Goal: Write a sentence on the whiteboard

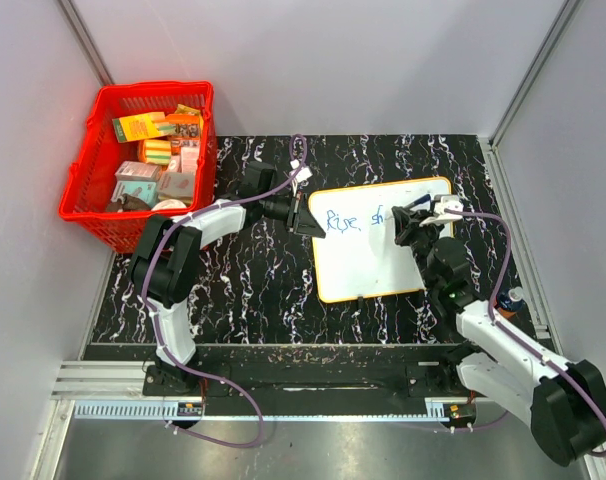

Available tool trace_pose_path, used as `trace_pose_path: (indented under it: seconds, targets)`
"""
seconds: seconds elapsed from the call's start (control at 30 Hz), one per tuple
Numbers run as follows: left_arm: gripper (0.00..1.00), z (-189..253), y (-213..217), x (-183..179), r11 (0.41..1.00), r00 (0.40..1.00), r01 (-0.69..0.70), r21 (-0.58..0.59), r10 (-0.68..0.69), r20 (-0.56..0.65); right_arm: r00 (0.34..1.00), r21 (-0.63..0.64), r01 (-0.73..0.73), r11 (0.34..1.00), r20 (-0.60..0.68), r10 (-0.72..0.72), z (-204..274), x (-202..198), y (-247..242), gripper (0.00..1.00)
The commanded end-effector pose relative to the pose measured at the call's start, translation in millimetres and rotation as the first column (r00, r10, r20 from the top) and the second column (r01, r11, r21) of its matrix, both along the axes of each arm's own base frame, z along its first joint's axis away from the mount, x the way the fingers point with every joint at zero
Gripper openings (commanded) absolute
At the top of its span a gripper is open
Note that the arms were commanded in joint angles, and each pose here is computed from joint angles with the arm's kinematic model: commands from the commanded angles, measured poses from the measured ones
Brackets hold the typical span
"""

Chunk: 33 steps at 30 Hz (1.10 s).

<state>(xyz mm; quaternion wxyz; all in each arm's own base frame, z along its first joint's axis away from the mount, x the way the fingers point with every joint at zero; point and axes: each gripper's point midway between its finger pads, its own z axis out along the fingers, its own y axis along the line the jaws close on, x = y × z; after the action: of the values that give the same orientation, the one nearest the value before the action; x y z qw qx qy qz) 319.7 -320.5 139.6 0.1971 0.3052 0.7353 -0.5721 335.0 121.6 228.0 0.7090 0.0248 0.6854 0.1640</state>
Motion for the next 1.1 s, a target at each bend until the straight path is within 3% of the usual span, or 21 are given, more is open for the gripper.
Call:
trace_pose_path:
  seconds: [0.0,1.07]
  targets:
    - [0.00,-51.6,-2.4,-3.2,0.993,0.994,0.012,0.119,-0.025,0.104,0.997,0.017,0.027,0.999,0.070,-0.028,39.5,5.7,-3.9,0.00]
    - [0.00,-52.4,-2.6,-2.8,0.993,0.995,0.013,0.121,-0.025,0.100,1.000,0.006,0.012,1.000,0.013,-0.012,15.7,27.5,1.0,0.00]
